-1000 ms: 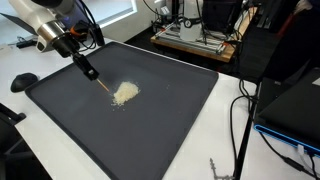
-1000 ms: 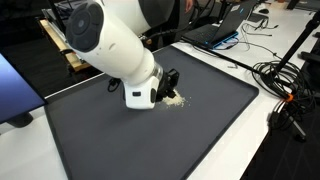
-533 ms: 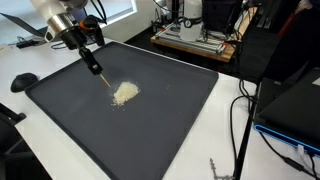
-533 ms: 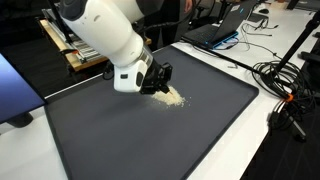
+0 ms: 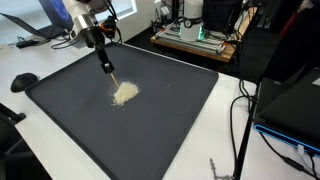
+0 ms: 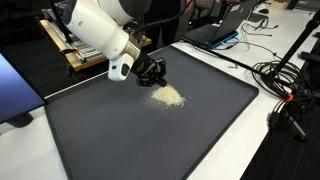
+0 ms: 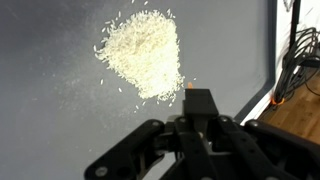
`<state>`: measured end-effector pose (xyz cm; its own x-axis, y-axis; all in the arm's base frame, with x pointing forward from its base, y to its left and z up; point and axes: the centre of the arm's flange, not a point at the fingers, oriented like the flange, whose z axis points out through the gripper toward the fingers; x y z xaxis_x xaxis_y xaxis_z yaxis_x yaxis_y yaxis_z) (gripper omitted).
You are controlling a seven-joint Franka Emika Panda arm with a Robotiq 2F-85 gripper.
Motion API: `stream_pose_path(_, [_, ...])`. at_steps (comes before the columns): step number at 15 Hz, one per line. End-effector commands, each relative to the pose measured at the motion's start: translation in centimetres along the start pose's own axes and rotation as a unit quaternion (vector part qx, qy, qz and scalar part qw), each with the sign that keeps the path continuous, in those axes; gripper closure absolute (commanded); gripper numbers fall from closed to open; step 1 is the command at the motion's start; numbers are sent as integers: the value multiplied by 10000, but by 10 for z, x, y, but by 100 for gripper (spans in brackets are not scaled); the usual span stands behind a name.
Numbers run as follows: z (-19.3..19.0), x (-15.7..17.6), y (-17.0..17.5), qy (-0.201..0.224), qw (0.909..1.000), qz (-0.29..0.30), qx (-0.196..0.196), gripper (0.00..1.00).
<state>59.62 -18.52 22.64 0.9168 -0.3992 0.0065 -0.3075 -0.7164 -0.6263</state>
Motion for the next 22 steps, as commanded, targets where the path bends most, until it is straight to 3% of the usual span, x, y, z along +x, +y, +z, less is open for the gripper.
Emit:
stream_pose_path(1, [-4,-36,22,464,9968,353,544,96])
stream_pose_path(7, [-8,-55,52,1247,9802,1278,855,96])
stream_pose_path(14, [-8,-75,39,1912,9653,1764,227,96])
stream_pose_path(22, [-2,-90,2,2158,9630,1579,-325,96])
